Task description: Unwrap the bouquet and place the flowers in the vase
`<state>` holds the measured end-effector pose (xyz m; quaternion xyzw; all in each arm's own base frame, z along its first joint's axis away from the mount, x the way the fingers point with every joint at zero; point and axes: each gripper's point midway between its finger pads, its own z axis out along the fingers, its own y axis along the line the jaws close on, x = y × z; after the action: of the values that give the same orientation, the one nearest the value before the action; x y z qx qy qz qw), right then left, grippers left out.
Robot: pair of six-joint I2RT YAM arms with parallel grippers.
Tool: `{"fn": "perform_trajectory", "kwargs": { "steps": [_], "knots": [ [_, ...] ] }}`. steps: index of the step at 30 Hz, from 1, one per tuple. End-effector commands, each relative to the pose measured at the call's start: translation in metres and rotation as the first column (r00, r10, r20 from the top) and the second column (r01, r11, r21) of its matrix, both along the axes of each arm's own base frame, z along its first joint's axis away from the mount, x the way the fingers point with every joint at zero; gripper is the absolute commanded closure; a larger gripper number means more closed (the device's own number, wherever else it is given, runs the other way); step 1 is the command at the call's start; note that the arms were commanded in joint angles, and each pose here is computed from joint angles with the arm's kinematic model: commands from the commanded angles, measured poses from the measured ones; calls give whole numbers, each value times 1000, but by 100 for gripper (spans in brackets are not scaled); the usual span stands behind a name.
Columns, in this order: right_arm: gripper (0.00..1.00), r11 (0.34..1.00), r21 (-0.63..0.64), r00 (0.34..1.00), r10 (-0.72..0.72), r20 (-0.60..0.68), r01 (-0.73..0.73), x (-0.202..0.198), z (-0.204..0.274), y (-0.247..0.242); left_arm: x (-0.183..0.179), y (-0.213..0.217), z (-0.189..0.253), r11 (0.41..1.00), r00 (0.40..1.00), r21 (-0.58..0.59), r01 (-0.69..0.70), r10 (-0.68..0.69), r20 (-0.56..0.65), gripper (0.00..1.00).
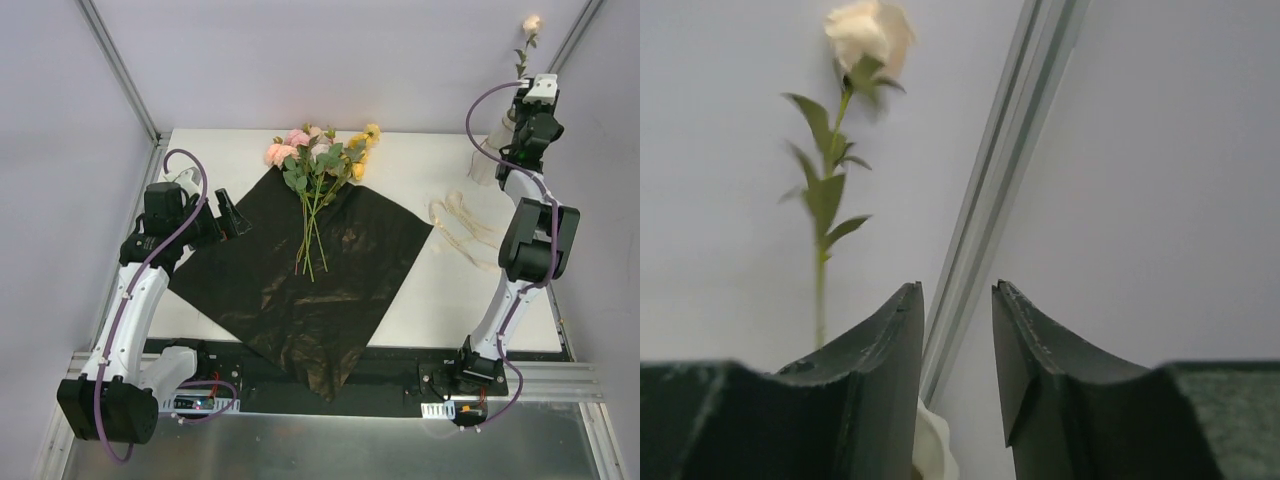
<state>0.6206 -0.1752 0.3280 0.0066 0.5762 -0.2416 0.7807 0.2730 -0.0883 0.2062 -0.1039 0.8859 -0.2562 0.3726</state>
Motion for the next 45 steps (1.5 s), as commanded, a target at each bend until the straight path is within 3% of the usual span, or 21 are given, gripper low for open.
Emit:
{"fn": "perform_trajectory", "kwargs": {
  "steps": [1, 7, 13, 17, 21, 26, 28, 35, 39, 45],
  "knots": [
    [58, 999, 30, 966, -39, 254, 32, -62, 116, 4, 6, 6, 22, 1000, 995, 22, -13, 11, 95, 1],
    [52, 993, 112, 977, 19, 210, -44, -88, 116, 30, 5, 8, 22, 999, 994, 35, -24, 21, 104, 1],
    [51, 922, 351, 977, 105, 186, -165, -123, 115, 85, 6, 7, 19, 999, 996, 31, -20, 17, 90, 1],
    [54, 785, 578, 974, 189, 122, -224, -146, 105, 129, 5, 5, 20, 1000, 996, 21, -6, 5, 89, 1],
    [58, 572, 792, 956, 288, 50, -213, -163, 66, 180, 6, 7, 18, 999, 996, 30, -19, 16, 85, 1],
    [58, 349, 932, 913, 403, -56, -97, -179, -6, 246, 8, 7, 13, 999, 998, 34, -16, 14, 68, 1],
    [59, 294, 953, 883, 463, -76, -71, -186, -29, 275, 8, 7, 12, 999, 998, 35, -15, 13, 65, 1],
    [59, 207, 970, 779, 586, -226, 125, -204, -111, 350, 8, 7, 10, 999, 998, 32, -16, 14, 58, 1],
    [59, 199, 961, 699, 659, -276, 192, -207, -144, 390, 8, 4, 10, 1000, 998, 23, -5, 4, 55, 1],
    [59, 290, 936, 523, 776, -353, 201, -205, -187, 454, 7, 5, 10, 1000, 998, 24, -7, 5, 57, 1]
  ]
}}
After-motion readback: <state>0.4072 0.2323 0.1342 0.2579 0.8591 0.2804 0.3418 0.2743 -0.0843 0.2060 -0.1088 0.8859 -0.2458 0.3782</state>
